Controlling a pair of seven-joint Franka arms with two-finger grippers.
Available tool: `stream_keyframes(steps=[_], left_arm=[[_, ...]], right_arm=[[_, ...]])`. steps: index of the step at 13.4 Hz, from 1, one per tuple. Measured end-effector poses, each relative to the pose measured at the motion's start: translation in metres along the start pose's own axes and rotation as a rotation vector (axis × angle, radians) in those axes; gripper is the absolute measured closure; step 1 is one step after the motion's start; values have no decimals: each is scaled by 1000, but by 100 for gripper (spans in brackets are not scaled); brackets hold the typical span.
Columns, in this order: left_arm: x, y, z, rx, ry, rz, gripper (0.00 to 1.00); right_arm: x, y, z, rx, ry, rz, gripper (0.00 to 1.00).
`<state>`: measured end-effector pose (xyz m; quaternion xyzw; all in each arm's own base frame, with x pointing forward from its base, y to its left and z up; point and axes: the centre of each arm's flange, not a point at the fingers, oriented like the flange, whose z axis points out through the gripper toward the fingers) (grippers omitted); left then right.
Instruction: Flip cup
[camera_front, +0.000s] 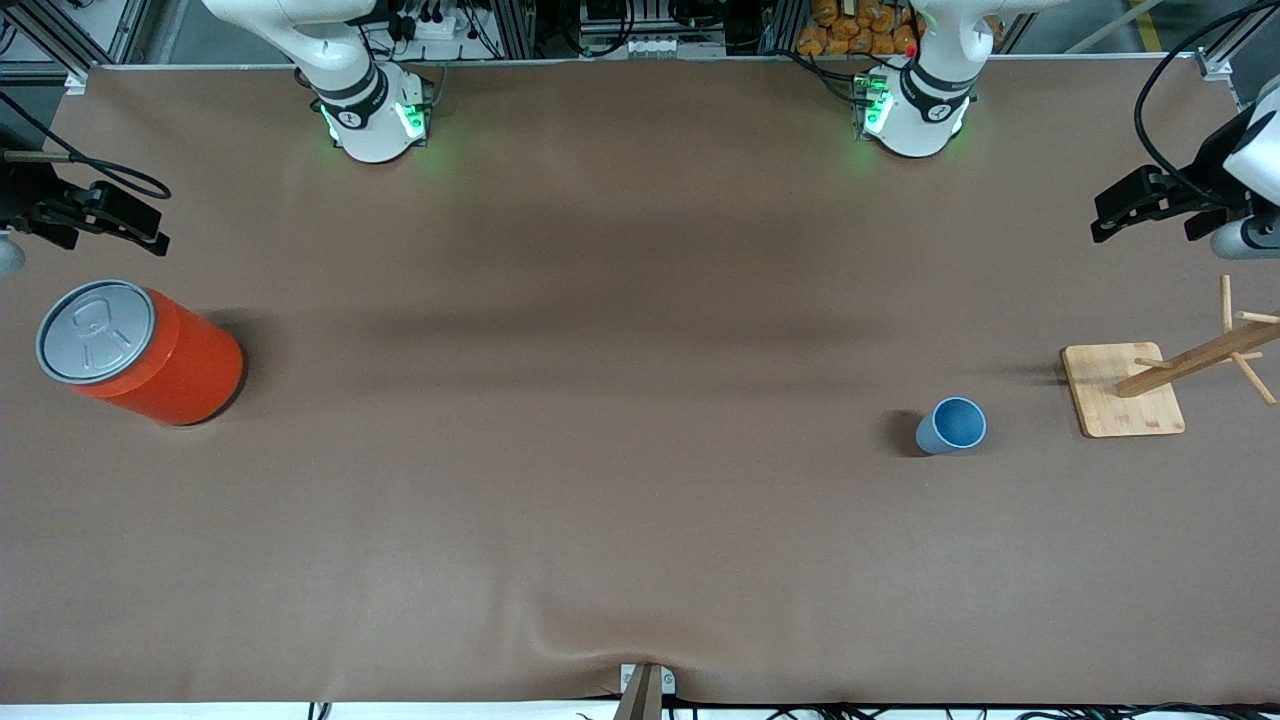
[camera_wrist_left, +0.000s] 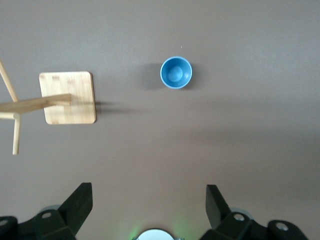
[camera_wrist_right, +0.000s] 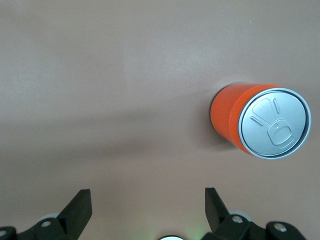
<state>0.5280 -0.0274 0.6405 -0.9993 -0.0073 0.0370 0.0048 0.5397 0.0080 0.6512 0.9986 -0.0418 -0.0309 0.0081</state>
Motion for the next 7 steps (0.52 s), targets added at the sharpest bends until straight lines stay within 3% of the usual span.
stream_keyframes(steps=[7], left_arm=[[-3, 7, 1, 2, -17, 20, 0]], right_arm=[[0, 0, 0, 0, 0, 0, 0]])
